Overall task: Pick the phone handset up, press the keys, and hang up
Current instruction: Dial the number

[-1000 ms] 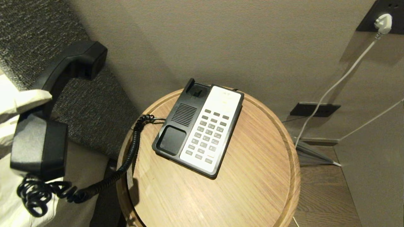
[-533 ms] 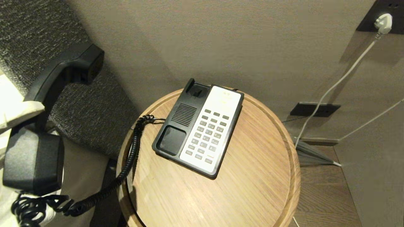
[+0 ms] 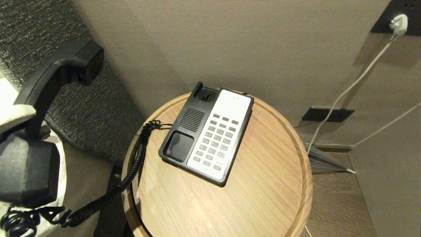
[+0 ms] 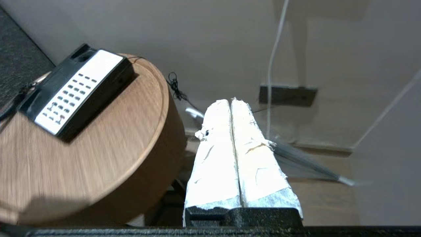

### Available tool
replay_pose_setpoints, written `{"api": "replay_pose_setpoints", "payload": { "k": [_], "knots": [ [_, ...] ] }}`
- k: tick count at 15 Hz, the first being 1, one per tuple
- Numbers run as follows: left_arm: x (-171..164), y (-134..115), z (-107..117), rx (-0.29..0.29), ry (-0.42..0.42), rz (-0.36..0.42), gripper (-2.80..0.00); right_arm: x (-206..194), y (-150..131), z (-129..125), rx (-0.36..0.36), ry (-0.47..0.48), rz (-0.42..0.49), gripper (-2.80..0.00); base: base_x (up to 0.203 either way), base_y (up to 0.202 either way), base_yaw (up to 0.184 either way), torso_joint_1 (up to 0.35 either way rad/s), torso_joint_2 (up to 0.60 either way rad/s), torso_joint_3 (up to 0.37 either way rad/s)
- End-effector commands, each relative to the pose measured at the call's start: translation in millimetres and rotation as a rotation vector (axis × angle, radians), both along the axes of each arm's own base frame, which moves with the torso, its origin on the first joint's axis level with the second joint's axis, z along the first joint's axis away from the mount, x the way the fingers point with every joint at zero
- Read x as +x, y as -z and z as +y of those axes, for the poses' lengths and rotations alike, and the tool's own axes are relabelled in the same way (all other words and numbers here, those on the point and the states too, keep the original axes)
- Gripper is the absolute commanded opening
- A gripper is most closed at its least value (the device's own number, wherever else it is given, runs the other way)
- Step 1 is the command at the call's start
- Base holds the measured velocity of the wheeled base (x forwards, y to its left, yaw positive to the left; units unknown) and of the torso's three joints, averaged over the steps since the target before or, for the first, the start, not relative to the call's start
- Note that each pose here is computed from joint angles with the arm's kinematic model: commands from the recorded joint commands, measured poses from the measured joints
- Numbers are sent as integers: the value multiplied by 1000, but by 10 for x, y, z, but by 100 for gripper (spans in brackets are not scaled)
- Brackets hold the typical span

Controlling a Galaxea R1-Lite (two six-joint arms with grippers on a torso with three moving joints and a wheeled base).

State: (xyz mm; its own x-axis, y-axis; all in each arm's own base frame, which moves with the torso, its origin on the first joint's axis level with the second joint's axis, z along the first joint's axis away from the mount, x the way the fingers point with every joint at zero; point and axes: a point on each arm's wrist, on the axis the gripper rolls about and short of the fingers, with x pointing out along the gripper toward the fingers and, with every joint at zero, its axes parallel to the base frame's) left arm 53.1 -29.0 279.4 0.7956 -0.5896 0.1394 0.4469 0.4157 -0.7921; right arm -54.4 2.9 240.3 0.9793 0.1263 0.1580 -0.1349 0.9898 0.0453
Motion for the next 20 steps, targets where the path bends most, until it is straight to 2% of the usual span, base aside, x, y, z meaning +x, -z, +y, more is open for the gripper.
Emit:
{"api": "replay_pose_setpoints", "payload": {
  "k": [1,3,4,6,9,11,14,16,20],
  "knots": [
    [14,-1,-7,-2,3,6,-280,1090,-175,1,13,-7,352,-280,0,0,0,0,0,0],
    [6,9,-3,-4,3,7,-280,1773,-105,45,18,-42,530,-280,0,0,0,0,0,0],
    [3,13,-2,-4,3,7,-280,2033,-58,125,12,-84,590,-280,0,0,0,0,0,0],
    [-1,12,0,-4,3,6,-280,2384,-35,506,-14,-216,648,-280,0,0,0,0,0,0],
    [-11,45,4,-1,5,9,-280,2702,-119,1167,37,-288,671,-280,0,0,0,0,0,0],
    [-12,43,4,0,5,7,-280,2774,-174,1516,51,-300,657,-280,0,0,0,0,0,0],
    [-15,54,6,-1,5,9,-280,2729,-254,1834,57,-354,635,-280,0,0,0,0,0,0],
    [-11,76,4,2,5,16,-280,2660,-351,2038,122,-414,634,-280,0,0,0,0,0,0],
    [-7,97,1,7,12,22,-280,2539,-363,2215,114,-479,646,-280,0,0,0,0,0,0]
  ]
}}
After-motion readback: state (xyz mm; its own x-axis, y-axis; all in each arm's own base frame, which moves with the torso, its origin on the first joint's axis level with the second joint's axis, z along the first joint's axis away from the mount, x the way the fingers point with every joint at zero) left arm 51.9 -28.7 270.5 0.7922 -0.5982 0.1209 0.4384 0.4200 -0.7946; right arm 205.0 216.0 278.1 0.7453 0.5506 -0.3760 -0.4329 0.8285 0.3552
